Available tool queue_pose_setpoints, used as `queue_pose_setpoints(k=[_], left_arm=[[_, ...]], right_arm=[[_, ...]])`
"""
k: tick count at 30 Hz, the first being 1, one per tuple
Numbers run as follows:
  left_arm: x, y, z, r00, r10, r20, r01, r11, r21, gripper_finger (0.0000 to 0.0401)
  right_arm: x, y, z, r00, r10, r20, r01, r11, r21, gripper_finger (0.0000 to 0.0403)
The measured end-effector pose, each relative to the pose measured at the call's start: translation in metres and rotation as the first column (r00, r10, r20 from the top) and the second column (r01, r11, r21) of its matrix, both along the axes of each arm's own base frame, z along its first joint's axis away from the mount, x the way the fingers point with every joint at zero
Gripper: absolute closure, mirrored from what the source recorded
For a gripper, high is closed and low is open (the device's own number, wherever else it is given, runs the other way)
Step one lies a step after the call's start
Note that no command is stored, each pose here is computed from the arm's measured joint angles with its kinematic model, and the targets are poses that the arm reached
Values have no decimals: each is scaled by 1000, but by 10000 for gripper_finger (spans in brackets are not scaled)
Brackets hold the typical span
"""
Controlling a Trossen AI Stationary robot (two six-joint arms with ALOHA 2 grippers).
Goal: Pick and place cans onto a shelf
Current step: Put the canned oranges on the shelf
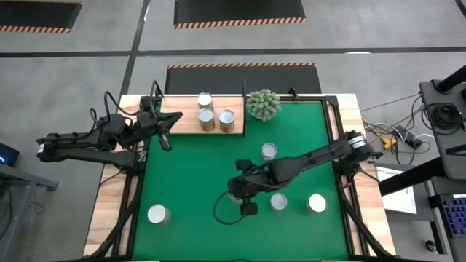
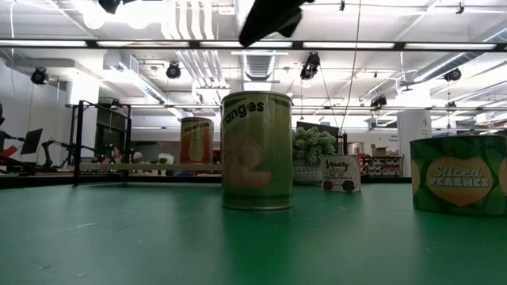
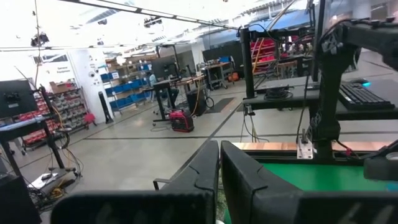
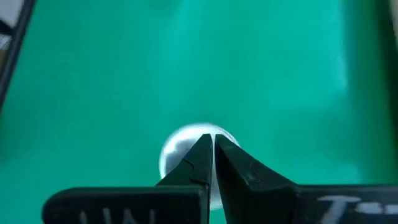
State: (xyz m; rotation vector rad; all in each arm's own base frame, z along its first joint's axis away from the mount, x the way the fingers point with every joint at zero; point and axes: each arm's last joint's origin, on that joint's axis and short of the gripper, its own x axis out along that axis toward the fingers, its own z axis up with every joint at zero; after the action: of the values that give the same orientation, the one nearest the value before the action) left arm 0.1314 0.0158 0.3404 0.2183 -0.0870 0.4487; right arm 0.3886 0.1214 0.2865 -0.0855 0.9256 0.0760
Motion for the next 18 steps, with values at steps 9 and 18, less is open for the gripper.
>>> queue_pose_setpoints(k=[9,18], left_arm=[[0,0,1,1000,1,11,-1,1000,3,401],[2,0,0,1000,1,0,-1,1000,3,401]], right_arm=[[-21,-7,-22,997,-73,-6,73,996,56,369],[-20,-7,-25,990,-141,-20,142,985,102,211]])
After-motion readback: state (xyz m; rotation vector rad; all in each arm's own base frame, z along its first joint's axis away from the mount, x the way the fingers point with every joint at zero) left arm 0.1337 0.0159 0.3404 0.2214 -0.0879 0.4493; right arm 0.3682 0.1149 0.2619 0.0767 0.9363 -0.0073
